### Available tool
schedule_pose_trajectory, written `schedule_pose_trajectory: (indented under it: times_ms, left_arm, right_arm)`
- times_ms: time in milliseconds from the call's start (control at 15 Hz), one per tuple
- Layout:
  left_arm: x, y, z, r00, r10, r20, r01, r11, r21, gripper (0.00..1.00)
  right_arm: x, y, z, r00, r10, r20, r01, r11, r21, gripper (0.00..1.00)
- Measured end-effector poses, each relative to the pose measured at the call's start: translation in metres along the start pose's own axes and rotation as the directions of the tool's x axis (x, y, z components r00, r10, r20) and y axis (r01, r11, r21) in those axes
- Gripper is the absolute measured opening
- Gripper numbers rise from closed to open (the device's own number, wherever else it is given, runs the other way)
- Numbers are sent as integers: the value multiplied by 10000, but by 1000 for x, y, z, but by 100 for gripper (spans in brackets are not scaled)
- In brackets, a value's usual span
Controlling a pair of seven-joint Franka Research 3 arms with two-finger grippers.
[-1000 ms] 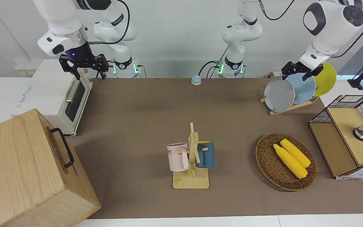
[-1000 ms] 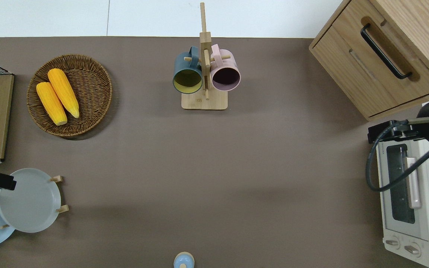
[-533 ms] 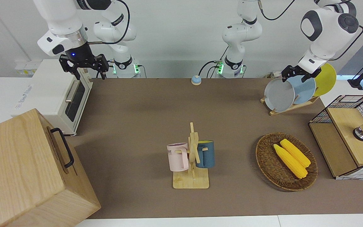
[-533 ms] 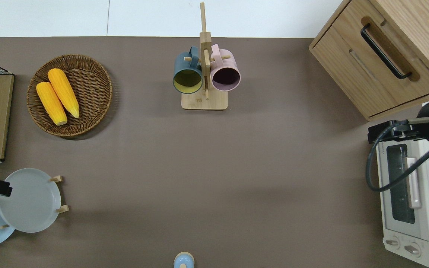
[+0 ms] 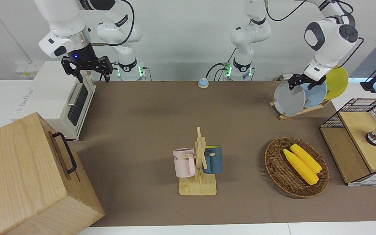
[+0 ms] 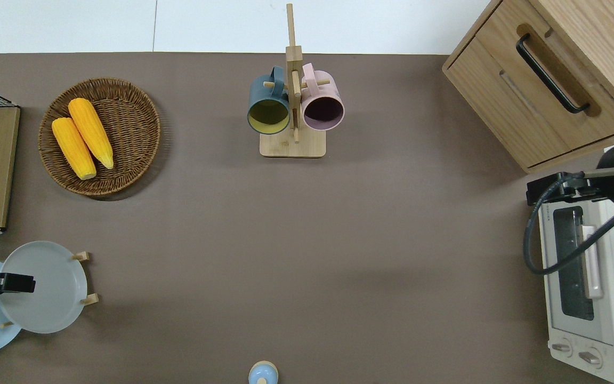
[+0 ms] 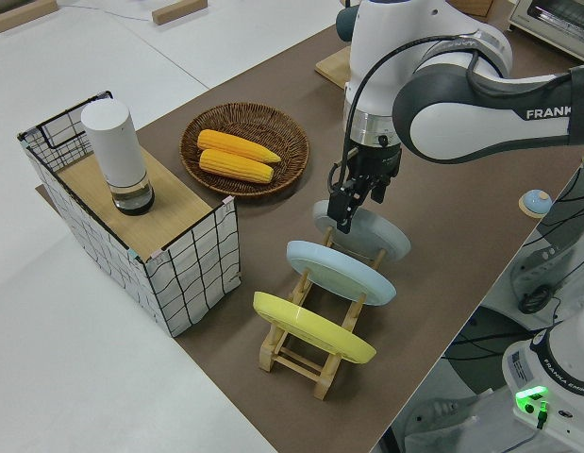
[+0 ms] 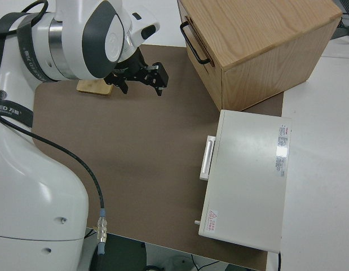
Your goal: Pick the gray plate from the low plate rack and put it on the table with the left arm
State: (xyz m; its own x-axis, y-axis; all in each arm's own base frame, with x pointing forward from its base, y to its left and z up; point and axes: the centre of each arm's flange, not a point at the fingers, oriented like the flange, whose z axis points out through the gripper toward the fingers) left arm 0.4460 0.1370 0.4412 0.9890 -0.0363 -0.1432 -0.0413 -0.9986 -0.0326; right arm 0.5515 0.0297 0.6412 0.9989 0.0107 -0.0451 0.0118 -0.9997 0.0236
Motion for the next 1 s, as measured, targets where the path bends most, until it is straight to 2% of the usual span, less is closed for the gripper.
schedule_pose_trajectory:
  times_ms: [133, 200, 467, 667, 1000]
  left_arm:
    - [-1, -1, 5, 10000, -21, 12, 21, 10000, -11, 98]
    - [-2, 0, 6, 10000, -19, 24, 19, 10000, -16, 82]
    - [-3, 0, 5, 10000, -10, 9, 10, 10000, -12, 35]
    - [-4, 1, 2, 10000, -19, -57, 19, 10000, 5, 9]
    - [-4, 3, 1, 10000, 33, -64, -33, 10000, 66, 9]
  right_arm:
    - [0, 0, 0, 10000, 0, 0, 0, 10000, 0, 99]
    - [0, 0, 0, 10000, 0, 0, 0, 10000, 0, 99]
    - [0, 0, 0, 10000, 0, 0, 0, 10000, 0, 99]
    - [0, 0, 0, 10000, 0, 0, 0, 10000, 0, 99]
    - [0, 0, 0, 10000, 0, 0, 0, 10000, 0, 99]
